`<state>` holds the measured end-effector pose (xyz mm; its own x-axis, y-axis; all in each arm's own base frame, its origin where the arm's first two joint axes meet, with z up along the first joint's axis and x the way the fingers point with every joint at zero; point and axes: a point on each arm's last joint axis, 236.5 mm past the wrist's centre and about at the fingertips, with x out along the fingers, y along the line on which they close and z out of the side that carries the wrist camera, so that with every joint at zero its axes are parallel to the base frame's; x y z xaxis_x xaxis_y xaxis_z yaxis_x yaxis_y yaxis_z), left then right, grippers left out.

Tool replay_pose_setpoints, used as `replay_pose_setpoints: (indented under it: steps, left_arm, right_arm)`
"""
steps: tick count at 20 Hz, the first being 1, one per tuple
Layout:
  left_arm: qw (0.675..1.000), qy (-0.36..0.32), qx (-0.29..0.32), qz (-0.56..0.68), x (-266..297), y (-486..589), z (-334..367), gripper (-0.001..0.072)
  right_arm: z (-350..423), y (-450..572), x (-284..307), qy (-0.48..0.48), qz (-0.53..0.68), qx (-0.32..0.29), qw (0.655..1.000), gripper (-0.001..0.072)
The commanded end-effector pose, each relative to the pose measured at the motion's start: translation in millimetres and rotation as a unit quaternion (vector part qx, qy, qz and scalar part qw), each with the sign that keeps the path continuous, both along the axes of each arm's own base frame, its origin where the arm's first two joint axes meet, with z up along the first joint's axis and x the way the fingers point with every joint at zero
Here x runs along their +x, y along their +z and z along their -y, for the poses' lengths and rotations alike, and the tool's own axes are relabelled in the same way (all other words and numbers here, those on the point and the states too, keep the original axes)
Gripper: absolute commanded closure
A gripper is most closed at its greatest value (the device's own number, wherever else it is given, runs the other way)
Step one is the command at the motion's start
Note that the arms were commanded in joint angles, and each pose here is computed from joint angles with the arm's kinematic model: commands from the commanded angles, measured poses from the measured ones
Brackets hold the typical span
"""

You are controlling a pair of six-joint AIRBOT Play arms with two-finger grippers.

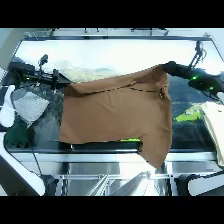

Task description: Fold the shirts.

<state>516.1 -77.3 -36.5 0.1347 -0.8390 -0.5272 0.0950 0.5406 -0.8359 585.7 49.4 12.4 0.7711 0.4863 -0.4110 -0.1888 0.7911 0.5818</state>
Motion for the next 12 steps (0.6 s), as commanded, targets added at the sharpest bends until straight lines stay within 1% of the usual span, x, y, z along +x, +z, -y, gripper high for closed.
replay_pose_setpoints:
  steps: [1, 2, 3, 6, 7, 8, 9, 11, 12]
  left_arm:
    - [1.000, 0.004, -0.007, -0.013, 17.4, -6.4, -12.2, -0.0011]
    - [1.000, 0.015, -0.001, 0.008, 25.8, 7.3, -22.1, -0.0007]
    - [0.999, 0.029, 0.004, 0.025, 31.7, 21.8, -34.6, -0.0007]
    - [0.996, 0.074, 0.012, 0.040, 23.5, 53.7, -74.6, -0.0006]
    - [0.996, 0.079, 0.013, 0.027, 9.5, 57.2, -88.1, -0.0004]
    - [0.997, 0.077, 0.018, 0.008, -6.7, 56.2, -99.4, 0.0036]
    - [0.997, 0.073, 0.020, -0.016, -26.1, 53.0, -108.0, 0.0076]
    - [0.995, 0.072, 0.005, -0.066, -62.1, 45.2, -111.9, 0.0072]
    - [0.994, 0.071, -0.004, -0.085, -80.2, 40.2, -109.3, 0.0072]
  right_arm:
    - [2.0, -21.2, 10.3, -0.006, -0.011, 0.012, 1.000, 0.0450]
    - [7.4, -13.0, 9.8, -0.007, -0.004, 0.013, 1.000, 0.0406]
    - [11.5, -4.1, 7.9, -0.005, 0.000, 0.019, 1.000, 0.0320]
    - [23.3, 23.3, -19.8, 0.036, -0.015, 0.052, 0.998, 0.0337]
    - [29.3, 22.9, -36.6, 0.054, -0.041, 0.053, 0.996, 0.0373]
    - [33.9, 19.1, -56.8, 0.077, -0.074, 0.051, 0.993, 0.0417]
    - [37.5, 12.1, -79.3, 0.097, -0.114, 0.050, 0.987, 0.0417]
    - [46.1, -11.9, -135.6, 0.116, -0.216, 0.054, 0.968, 0.0417]
    - [50.9, -23.9, -162.2, 0.110, -0.259, 0.054, 0.958, 0.0418]
